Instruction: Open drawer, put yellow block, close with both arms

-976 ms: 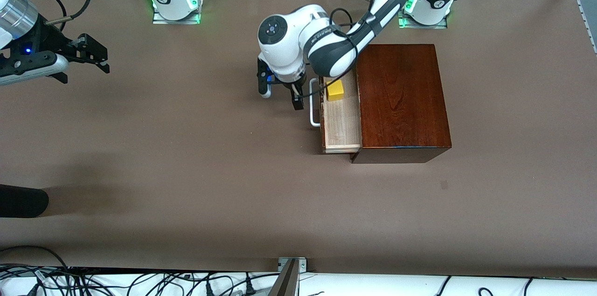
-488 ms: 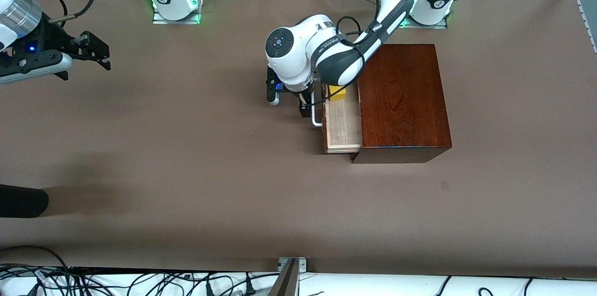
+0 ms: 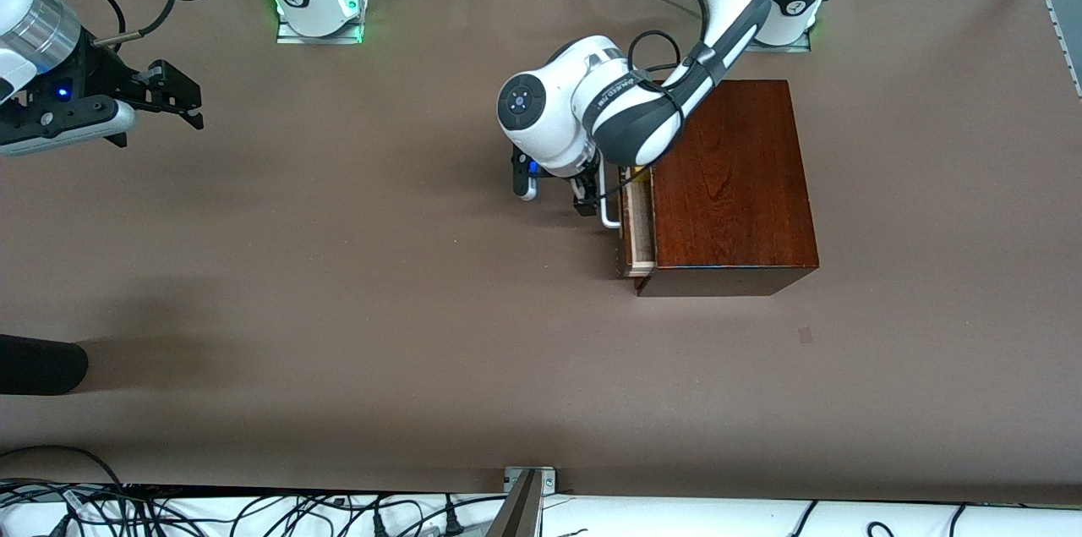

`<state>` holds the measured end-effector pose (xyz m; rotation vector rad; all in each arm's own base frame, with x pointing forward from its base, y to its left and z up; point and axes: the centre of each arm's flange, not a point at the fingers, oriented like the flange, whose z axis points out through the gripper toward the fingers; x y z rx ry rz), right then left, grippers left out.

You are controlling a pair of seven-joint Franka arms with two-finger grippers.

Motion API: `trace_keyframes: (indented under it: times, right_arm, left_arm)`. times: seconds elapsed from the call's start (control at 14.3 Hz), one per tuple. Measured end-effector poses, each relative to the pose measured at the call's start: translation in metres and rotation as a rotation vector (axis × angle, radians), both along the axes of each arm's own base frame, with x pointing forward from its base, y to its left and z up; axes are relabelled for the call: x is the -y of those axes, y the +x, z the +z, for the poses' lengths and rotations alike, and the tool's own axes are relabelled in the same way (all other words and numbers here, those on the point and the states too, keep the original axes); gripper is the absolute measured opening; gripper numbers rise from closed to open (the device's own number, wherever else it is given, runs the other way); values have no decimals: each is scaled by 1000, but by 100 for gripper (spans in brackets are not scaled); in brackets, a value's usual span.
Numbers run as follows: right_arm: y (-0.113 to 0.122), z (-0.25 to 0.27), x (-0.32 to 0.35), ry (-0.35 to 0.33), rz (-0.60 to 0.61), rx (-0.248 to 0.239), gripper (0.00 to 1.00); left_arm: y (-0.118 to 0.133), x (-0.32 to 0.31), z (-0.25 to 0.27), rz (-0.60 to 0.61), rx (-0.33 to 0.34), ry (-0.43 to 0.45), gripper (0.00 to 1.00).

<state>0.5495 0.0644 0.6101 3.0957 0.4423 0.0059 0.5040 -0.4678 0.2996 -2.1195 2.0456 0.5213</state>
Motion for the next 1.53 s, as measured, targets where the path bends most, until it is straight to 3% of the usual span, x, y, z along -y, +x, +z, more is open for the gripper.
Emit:
trace_keyframes:
  times: [0.42, 0.91, 1.18, 1.53]
  right_arm:
    - [0, 0, 0, 0, -1, 0, 100]
    - [0, 1, 0, 0, -1, 1, 100]
    - [0, 1, 0, 0, -1, 2, 100]
    - [0, 1, 0, 0, -1, 2, 100]
  left_arm:
    - [7, -21, 4, 30, -31, 51, 100]
    - [13, -31, 18, 53, -21, 62, 100]
    - [13, -28, 56, 106, 41, 34, 100]
    - [30, -61, 170, 247, 191, -54, 100]
